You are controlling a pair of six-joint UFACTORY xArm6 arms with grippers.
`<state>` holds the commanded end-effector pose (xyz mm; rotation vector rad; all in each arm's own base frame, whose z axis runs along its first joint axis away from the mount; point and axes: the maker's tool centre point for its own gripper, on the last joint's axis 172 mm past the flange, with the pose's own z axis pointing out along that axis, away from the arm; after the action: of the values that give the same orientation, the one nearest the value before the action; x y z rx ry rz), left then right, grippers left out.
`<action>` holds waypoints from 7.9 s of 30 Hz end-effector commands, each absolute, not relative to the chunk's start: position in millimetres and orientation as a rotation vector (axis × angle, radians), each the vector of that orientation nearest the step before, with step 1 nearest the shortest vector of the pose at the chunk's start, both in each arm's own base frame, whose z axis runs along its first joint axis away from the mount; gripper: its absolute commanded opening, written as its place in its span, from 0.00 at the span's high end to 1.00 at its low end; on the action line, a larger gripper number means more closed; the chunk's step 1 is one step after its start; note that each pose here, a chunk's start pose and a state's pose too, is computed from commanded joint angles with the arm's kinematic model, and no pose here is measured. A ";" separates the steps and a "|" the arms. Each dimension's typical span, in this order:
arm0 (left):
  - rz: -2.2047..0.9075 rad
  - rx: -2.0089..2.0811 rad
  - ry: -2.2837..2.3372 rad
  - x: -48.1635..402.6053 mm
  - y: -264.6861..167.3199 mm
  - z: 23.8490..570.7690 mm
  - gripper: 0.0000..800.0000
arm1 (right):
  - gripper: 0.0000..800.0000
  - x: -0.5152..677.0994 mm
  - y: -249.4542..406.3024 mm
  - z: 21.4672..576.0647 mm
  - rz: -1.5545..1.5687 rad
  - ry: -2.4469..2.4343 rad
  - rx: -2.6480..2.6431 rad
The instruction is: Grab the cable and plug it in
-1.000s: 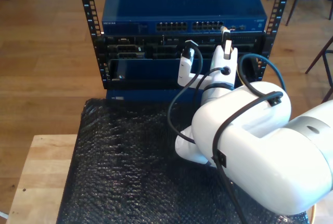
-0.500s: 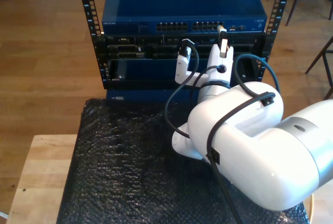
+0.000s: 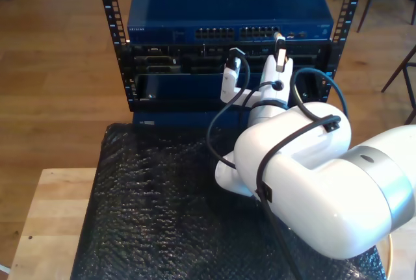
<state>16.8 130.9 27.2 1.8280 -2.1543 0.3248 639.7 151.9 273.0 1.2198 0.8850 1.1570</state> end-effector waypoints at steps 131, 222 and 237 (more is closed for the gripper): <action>0.325 1.828 -2.154 16.8 130.9 27.2 0.00 | 1.00 655.2 158.6 277.7 1.222 0.995 1.154; 0.325 1.828 -2.154 16.8 130.9 27.2 0.00 | 1.00 663.0 156.1 270.0 1.187 0.978 1.188; 0.325 1.828 -2.154 16.8 130.9 27.2 0.00 | 1.00 662.0 154.5 263.2 1.178 0.985 1.190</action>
<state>16.8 130.9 27.2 1.8280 -2.1543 0.3248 662.0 154.5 263.2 1.1905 0.9848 1.1783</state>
